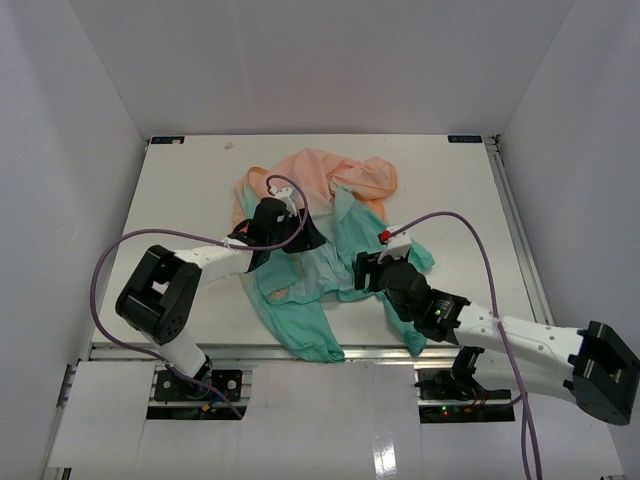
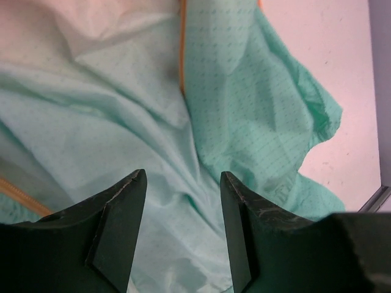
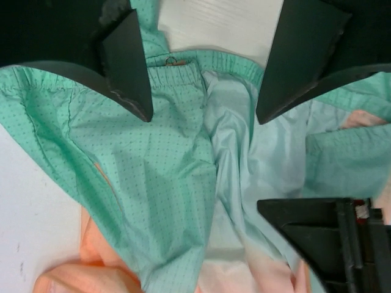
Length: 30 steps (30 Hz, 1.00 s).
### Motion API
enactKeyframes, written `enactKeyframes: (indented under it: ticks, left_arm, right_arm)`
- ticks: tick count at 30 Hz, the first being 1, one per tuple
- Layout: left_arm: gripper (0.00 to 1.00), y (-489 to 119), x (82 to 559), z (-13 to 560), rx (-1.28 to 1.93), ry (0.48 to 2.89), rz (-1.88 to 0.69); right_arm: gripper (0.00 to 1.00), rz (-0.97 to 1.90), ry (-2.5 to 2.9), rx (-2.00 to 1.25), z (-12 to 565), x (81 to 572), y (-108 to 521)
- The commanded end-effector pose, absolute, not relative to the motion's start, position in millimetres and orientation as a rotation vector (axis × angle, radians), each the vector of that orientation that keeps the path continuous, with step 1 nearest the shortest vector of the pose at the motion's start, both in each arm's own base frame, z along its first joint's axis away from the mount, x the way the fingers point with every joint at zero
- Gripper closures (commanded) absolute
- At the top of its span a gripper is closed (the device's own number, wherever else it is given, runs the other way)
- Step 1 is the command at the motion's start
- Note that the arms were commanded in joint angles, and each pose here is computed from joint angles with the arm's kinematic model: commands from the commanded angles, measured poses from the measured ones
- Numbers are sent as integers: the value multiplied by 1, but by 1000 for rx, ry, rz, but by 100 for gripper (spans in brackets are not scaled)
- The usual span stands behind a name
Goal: Zip up the jacket
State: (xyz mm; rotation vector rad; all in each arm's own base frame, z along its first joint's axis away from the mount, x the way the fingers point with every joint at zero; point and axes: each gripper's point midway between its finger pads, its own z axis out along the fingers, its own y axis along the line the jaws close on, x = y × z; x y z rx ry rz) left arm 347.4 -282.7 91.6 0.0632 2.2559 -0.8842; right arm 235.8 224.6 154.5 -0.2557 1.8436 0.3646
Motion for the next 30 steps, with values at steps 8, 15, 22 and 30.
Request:
enactKeyframes:
  ticks: [8, 15, 22, 30]
  left_arm:
    - [37, -215, 304, -4, -119, 2541, -442]
    - [34, -161, 347, -12, -235, 2505, -117]
    - [34, -168, 355, 4, -162, 2470, -188]
    - [34, -234, 324, 51, 141, 2358, -441]
  right_arm:
    - [36, 273, 2139, -515, 86, 259, 273]
    - [39, 86, 2200, -495, 65, 271, 258]
    - [44, 96, 2224, -520, 60, 272, 261]
    - [48, 258, 2161, -552, 72, 266, 279]
